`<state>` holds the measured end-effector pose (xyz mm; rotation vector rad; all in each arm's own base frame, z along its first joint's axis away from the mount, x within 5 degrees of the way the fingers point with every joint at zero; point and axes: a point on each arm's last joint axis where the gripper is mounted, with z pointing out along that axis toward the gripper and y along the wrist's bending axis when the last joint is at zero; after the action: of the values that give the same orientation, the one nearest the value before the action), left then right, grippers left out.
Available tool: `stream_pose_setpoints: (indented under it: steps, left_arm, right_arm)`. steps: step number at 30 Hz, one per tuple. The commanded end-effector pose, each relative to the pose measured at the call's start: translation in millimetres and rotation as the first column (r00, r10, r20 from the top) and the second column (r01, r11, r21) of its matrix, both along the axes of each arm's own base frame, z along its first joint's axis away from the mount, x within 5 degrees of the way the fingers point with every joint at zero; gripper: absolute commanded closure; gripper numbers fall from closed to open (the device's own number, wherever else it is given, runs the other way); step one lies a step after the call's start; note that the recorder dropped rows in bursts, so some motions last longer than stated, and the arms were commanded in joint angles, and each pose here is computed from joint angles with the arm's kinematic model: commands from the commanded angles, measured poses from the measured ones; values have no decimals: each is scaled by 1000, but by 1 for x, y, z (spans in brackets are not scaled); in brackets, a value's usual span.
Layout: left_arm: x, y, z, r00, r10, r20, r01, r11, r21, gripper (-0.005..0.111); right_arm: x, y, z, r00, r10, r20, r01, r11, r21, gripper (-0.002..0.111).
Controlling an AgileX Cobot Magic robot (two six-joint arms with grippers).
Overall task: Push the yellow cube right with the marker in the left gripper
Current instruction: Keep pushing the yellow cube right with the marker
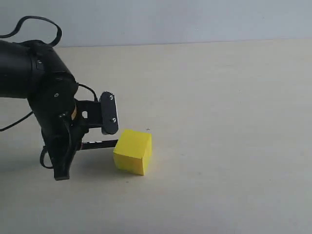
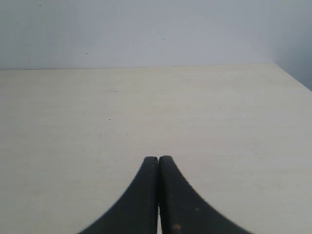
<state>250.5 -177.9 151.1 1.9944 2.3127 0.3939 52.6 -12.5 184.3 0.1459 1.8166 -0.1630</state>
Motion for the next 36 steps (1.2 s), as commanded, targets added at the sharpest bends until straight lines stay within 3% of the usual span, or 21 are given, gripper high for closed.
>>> stream_pose_setpoints:
  steps: [1, 6, 12, 20, 25, 29, 32, 36]
  left_arm:
    - [1, 11, 8, 999, 46, -14, -45, 996, 76, 107]
    - [-3, 14, 7, 995, 80, -60, -75, 994, 84, 107]
    - [-26, -25, 3, 997, -54, -55, 57, 997, 53, 107]
    - [-19, -6, 5, 996, 50, -71, -41, 991, 124, 107]
    - [-6, 11, 5, 990, 123, -69, -115, 987, 116, 107]
    - [-6, 11, 4, 985, 151, -83, -143, 985, 102, 107]
    - [-15, -8, 2, 990, 112, -90, -110, 994, 25, 107]
    - [-21, -53, 0, 999, -2, -34, 0, 997, -72, 107]
  right_arm:
    - [0, 0, -1, 1000, -5, 6, 5, 1000, -11, 108]
    - [0, 0, -1, 1000, -5, 6, 5, 1000, -11, 108]
    - [0, 0, -1, 1000, -5, 6, 5, 1000, -11, 108]
    - [0, 0, -1, 1000, -5, 6, 5, 1000, -11, 108]
    - [0, 0, -1, 1000, -5, 6, 5, 1000, -11, 108]
    - [0, 0, -1, 1000, -5, 6, 5, 1000, -11, 108]
    - [0, 0, -1, 1000, -5, 6, 5, 1000, -11, 108]
    - [0, 0, -1, 1000, -5, 6, 5, 1000, -11, 108]
